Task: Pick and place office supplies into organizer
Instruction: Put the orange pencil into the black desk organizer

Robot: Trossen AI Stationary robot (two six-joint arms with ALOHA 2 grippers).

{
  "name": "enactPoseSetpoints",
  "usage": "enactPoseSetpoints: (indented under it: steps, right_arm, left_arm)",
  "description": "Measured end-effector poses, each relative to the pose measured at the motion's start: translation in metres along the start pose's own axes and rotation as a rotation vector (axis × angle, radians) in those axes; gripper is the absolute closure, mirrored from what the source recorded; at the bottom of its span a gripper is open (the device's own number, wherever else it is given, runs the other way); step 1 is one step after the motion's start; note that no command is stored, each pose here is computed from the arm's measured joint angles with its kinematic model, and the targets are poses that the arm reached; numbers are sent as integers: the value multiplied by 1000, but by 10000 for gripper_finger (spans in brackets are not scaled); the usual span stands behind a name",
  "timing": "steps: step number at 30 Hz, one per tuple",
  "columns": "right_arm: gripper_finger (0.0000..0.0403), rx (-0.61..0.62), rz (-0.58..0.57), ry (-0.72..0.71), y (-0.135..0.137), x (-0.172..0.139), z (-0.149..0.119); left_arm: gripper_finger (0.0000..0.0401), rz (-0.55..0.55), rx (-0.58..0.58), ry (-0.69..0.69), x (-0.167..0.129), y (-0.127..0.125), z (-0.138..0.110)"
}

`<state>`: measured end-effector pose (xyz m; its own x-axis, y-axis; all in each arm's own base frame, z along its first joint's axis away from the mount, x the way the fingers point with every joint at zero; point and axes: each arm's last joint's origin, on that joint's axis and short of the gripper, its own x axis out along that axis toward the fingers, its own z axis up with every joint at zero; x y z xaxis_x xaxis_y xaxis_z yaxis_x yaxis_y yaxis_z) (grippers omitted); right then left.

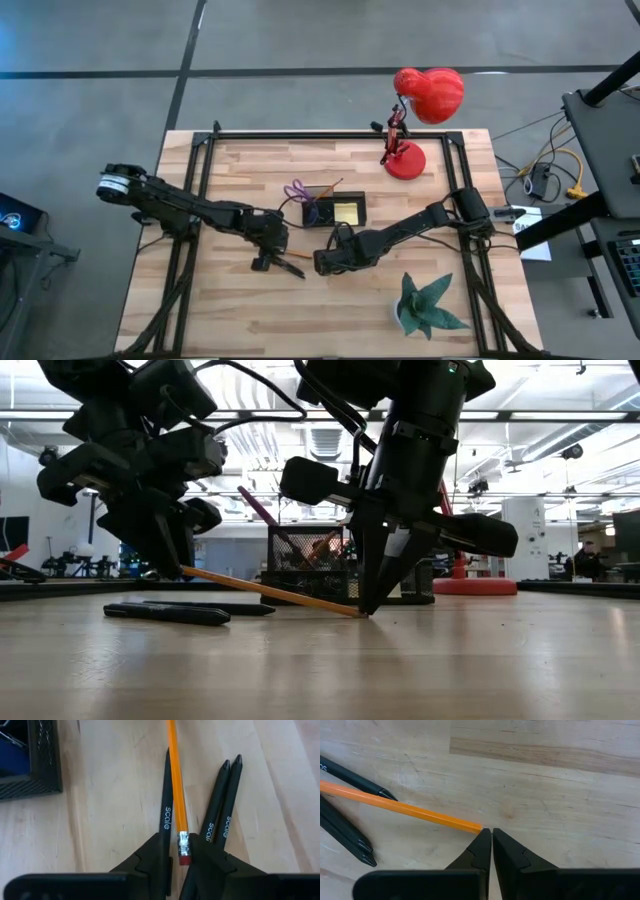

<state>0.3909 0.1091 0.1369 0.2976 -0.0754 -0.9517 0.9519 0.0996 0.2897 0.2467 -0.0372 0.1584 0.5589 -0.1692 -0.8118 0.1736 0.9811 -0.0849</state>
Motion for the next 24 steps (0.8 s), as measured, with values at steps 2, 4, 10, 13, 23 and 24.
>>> enactPoseSetpoints:
  steps: [2,4,10,13,23,24]
  right_arm:
    - [394,2,0,0,0,0,0]
    - [394,2,1,0,0,0,0]
    - [394,3,4,1,0,0,0]
    - [394,2,8,1,1,0,0]
    - [394,-22,-10,-179,-1,-32,2]
    - [394,-26,-16,-226,-2,-38,4]
  left_arm:
    - [331,0,4,-2,0,0,0]
    - [347,3,8,-1,0,0,0]
    - [391,18,9,-3,0,1,0]
    - [389,29,10,-4,0,1,0]
    - [388,103,54,35,-11,2,0]
    - [388,114,70,41,-16,2,1]
